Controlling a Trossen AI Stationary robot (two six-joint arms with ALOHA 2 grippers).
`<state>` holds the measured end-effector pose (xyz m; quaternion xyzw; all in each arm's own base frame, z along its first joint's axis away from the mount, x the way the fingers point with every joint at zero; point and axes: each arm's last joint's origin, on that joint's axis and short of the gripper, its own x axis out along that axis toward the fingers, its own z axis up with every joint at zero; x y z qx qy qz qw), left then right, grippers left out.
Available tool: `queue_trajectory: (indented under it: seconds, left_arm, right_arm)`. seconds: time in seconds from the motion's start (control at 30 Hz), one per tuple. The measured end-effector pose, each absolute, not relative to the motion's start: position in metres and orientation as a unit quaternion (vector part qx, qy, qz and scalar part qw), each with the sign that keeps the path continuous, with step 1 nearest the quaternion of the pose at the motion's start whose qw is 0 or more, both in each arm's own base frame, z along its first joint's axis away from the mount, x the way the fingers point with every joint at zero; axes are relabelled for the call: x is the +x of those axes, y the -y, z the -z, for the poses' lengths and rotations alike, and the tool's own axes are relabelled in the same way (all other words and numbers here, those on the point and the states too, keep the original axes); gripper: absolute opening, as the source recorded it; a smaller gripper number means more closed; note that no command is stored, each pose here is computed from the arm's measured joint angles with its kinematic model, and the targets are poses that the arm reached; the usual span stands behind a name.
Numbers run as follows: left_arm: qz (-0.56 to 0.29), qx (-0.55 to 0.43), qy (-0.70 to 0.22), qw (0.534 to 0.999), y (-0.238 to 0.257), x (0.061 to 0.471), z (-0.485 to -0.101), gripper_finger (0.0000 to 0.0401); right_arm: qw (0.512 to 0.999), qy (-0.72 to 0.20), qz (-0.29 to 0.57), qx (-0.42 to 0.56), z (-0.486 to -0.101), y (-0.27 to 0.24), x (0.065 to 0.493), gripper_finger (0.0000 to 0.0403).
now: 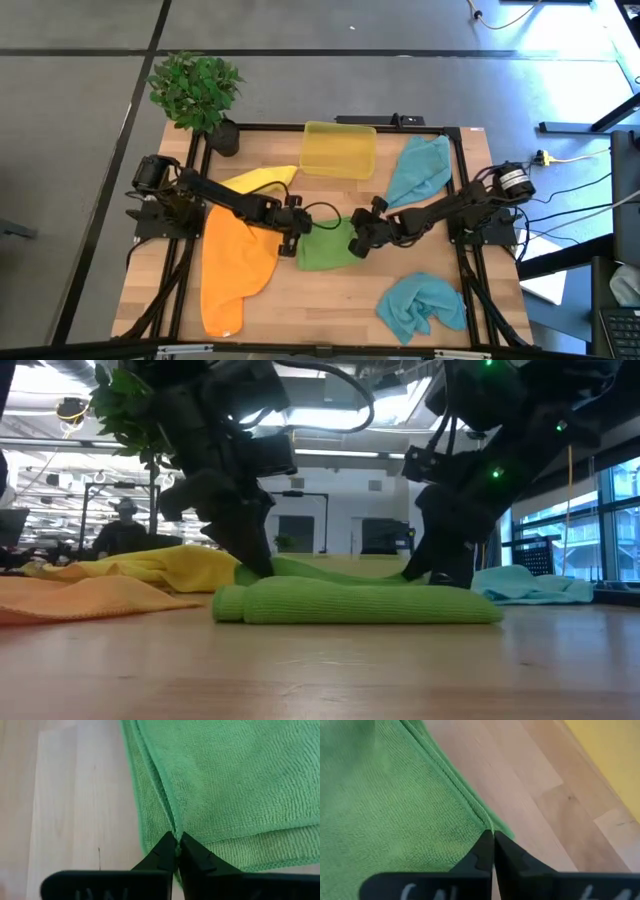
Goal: Fold microfiber towels
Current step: Fold the green microfiber cloth
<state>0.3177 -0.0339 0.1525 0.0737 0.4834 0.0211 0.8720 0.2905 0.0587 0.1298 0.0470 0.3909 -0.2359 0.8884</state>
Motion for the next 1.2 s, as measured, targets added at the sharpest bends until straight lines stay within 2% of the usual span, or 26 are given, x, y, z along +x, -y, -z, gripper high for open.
queue_trajectory:
  seconds: [0.3, 0.53, 0.67, 0.77, 1.03, 1.2]
  left_arm:
    - [-0.054, 0.095, -0.481, 0.87, 0.031, 0.318, -0.153, 0.0098]
    - [-0.078, 0.094, -0.451, 0.884, 0.031, 0.308, -0.181, 0.0114]
    - [-0.037, 0.052, -0.398, 0.915, 0.049, 0.302, -0.206, 0.0114]
    - [-0.003, 0.061, -0.377, 0.924, 0.072, 0.301, -0.209, 0.0113]
    - [0.009, 0.103, -0.409, 0.907, 0.102, 0.307, -0.171, 0.0113]
    - [0.03, 0.089, -0.408, 0.908, 0.107, 0.317, -0.153, 0.0113]
  right_arm:
    - [0.889, -0.377, 0.259, 0.025, -0.134, -0.057, 0.292, 0.0084]
    - [0.892, -0.379, 0.247, 0.006, -0.145, -0.06, 0.296, 0.0123]
    - [0.9, -0.382, 0.207, -0.024, -0.152, -0.072, 0.296, 0.0125]
    - [0.907, -0.388, 0.159, -0.026, -0.153, -0.086, 0.293, 0.012]
    - [0.915, -0.4, 0.052, 0.005, -0.153, -0.12, 0.284, 0.0105]
    - [0.923, -0.384, 0.036, 0.019, -0.147, -0.131, 0.286, 0.01]
